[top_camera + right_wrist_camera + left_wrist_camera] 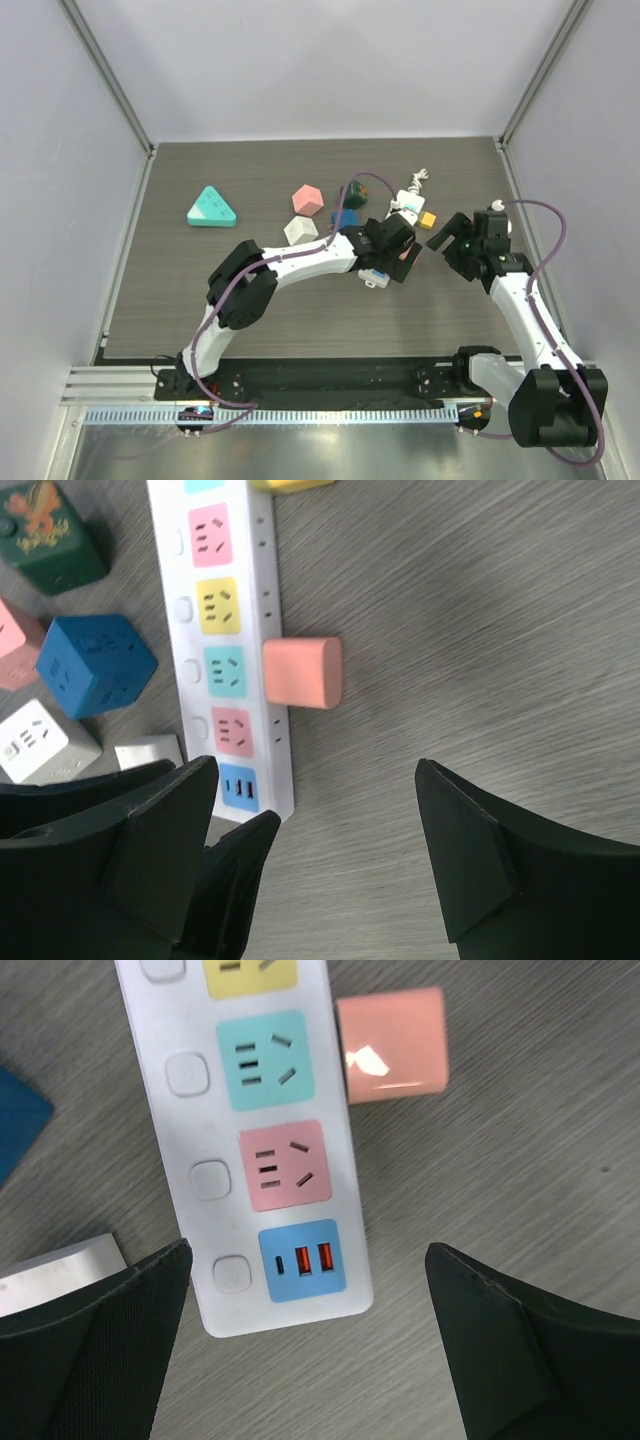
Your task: Pull the plug off the socket
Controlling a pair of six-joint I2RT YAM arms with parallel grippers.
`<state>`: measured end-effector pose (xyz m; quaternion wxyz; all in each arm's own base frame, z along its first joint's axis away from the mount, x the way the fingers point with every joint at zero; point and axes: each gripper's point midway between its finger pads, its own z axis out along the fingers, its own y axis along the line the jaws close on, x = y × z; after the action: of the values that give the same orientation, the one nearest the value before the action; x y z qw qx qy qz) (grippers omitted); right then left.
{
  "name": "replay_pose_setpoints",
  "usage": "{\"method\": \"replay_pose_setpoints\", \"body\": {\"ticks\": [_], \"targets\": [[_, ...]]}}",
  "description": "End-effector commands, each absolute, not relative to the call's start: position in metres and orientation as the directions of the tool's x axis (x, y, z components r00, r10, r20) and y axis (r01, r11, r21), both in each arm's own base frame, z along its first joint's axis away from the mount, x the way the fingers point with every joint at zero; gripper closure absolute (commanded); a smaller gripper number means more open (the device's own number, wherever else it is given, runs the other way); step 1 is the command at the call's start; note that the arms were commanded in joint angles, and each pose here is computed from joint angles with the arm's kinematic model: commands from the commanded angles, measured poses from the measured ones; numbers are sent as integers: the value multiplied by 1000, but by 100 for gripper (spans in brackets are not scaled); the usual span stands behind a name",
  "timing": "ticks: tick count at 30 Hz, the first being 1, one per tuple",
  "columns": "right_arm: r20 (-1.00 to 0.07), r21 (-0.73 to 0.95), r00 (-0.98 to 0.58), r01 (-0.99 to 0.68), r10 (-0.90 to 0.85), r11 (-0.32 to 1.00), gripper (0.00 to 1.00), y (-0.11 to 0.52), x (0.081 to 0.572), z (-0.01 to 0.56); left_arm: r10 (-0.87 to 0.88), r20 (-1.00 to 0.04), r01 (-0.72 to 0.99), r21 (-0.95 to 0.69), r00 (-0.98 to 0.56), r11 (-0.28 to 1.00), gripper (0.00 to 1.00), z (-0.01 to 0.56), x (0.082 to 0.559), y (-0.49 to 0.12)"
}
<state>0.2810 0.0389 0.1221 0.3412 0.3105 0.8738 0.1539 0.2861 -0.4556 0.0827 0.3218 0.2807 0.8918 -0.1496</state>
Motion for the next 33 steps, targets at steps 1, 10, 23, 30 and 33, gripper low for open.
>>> {"method": "replay_pose_setpoints", "body": {"ticks": [1, 10, 23, 30, 33], "targets": [[-529, 500, -516, 452, 674, 739, 14, 21, 287, 131, 449, -648, 583, 11, -615, 813, 0, 74, 294, -446], [-444, 526, -567, 462, 694, 714, 14, 16, 285, 105, 471, -600, 579, 16, -647, 815, 0, 43, 295, -450], [-370, 663, -634, 331, 679, 671, 22, 47, 298, 85, 408, -558, 567, -141, -723, 812, 49, 26, 292, -439], [-379, 725, -646, 238, 662, 647, 22, 60, 306, 87, 380, -517, 570, -276, -767, 774, 82, 31, 284, -440], [-379, 745, -648, 209, 660, 633, 22, 64, 311, 87, 373, -515, 569, -298, -772, 766, 86, 34, 282, -440]]}}
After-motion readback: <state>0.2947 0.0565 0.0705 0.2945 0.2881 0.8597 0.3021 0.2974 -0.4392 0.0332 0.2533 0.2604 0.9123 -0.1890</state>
